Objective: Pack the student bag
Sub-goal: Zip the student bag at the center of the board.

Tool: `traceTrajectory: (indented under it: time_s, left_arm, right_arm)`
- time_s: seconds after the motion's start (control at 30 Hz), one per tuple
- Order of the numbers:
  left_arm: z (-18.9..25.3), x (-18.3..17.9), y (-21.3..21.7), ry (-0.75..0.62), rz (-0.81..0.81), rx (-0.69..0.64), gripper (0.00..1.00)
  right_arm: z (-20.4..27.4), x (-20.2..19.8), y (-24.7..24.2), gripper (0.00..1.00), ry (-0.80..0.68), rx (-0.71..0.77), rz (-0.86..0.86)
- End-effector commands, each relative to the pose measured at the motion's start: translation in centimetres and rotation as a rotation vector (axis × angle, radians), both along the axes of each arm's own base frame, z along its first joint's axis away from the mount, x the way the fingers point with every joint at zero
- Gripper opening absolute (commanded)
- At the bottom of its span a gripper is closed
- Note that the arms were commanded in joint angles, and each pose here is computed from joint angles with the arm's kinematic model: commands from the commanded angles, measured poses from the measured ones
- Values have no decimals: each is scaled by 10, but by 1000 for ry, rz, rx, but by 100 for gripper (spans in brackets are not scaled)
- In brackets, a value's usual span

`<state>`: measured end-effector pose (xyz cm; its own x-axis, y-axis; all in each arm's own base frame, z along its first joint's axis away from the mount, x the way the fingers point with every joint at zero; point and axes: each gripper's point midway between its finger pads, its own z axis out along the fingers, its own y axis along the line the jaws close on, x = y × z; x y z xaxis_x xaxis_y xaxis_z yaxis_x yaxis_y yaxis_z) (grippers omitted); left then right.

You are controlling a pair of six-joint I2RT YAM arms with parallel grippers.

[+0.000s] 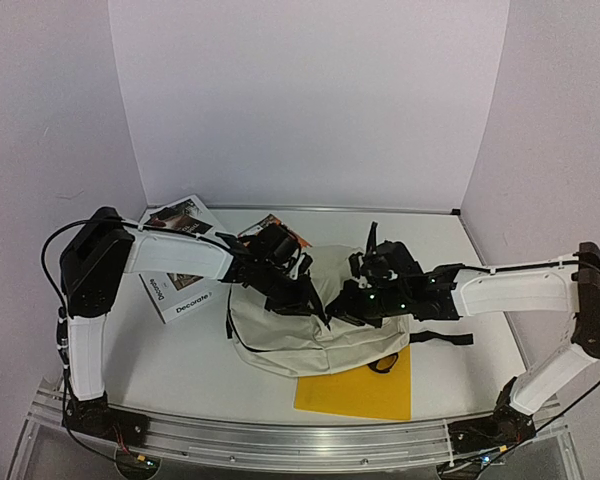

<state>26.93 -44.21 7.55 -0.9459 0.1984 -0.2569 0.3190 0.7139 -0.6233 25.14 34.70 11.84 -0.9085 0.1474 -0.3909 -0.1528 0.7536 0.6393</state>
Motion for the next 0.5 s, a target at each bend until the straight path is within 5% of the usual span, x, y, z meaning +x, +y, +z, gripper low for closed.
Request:
traceTrajectory:
  time_s: [0.0, 0.23, 0.47]
  left_arm:
    - [16, -7, 2, -5, 16, -19, 18]
    - [17, -10, 3, 2, 16, -31, 1]
    - [24, -10, 8, -39, -4, -23, 0]
  right_arm:
    - [26, 3, -2, 0, -50, 43, -32]
    - [35, 5, -9, 0, -72, 55, -69]
    - [25, 4, -18, 0, -70, 26, -89]
